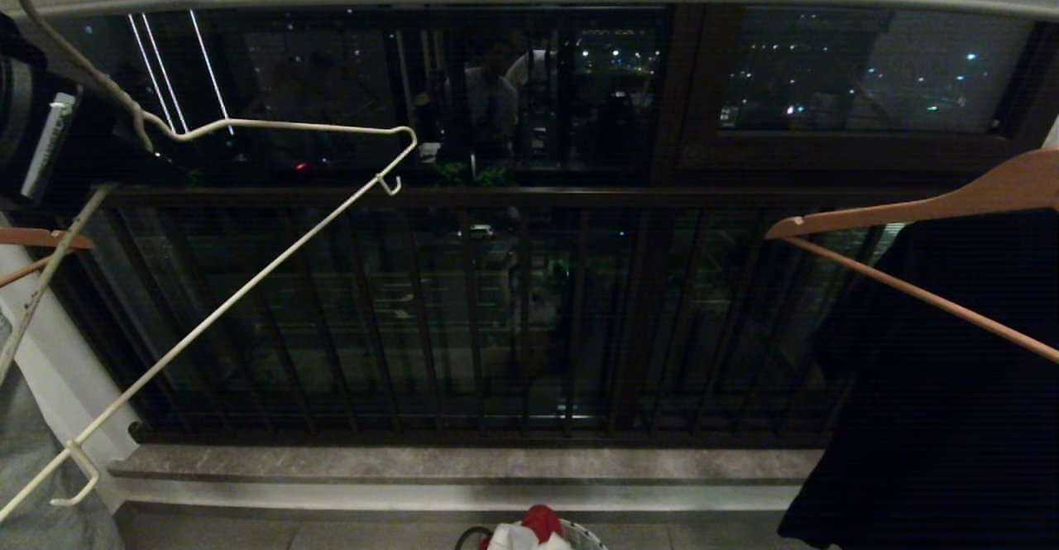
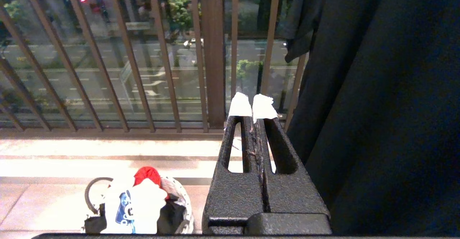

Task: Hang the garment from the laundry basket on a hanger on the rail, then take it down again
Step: Hang the clothes rack on the clothesline

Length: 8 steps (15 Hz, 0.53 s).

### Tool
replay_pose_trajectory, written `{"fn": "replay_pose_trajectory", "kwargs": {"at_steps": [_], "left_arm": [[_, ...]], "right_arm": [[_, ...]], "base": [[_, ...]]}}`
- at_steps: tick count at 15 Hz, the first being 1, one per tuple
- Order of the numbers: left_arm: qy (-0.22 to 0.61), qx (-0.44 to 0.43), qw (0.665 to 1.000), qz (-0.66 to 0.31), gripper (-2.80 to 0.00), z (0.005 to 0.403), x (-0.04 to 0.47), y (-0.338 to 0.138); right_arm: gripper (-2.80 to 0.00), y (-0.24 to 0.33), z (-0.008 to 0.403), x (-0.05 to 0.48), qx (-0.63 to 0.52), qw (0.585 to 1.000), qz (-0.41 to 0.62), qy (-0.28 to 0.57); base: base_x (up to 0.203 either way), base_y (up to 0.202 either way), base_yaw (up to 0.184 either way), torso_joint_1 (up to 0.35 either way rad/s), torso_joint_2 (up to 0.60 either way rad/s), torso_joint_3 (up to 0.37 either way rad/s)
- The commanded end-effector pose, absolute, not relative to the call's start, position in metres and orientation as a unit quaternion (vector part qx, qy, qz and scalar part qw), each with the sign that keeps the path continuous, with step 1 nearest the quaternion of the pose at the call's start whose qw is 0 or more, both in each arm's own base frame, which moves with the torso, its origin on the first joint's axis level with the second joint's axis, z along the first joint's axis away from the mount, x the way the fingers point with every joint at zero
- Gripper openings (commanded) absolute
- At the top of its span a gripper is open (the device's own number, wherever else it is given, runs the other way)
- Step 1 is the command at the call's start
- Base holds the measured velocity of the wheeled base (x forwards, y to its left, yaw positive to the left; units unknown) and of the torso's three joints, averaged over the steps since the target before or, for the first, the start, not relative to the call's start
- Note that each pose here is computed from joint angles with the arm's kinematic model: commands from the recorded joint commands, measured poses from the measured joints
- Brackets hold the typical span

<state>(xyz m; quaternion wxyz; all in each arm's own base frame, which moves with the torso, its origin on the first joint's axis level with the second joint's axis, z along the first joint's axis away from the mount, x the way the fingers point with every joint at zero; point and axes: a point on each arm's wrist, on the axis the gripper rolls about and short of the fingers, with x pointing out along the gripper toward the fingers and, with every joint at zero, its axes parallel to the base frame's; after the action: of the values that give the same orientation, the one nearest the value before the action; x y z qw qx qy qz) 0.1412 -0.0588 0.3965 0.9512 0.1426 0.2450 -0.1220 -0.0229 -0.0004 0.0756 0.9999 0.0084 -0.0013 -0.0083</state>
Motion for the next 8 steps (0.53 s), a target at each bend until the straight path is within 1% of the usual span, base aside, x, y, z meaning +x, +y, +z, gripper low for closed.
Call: {"fn": "replay_pose_trajectory", "kwargs": {"at_steps": [1, 4, 8], "left_arm": [[0.236, 0.143, 0.953, -0.125, -2.8, 0.4, 0.13, -0.051], [0.219, 0.152, 0.956, -0.122, -2.8, 0.404, 0.118, -0.044], [0.23, 0.157, 0.953, -0.12, -2.8, 0.401, 0.125, -0.046]], "right_arm": [[-2.8, 0.0, 0.076, -0.023, 0.008, 1.0, -0.008, -0.001], [-2.8, 0.0, 0.075, -0.023, 0.008, 1.0, -0.008, 0.0], [-2.8, 0.0, 0.075, -0.023, 0.008, 1.0, -0.008, 0.0]], "base": [[0.0, 0.0, 0.0, 0.0, 0.0, 0.0], [0.0, 0.0, 0.0, 0.0, 0.0, 0.0], [0.0, 0.0, 0.0, 0.0, 0.0, 0.0]]}}
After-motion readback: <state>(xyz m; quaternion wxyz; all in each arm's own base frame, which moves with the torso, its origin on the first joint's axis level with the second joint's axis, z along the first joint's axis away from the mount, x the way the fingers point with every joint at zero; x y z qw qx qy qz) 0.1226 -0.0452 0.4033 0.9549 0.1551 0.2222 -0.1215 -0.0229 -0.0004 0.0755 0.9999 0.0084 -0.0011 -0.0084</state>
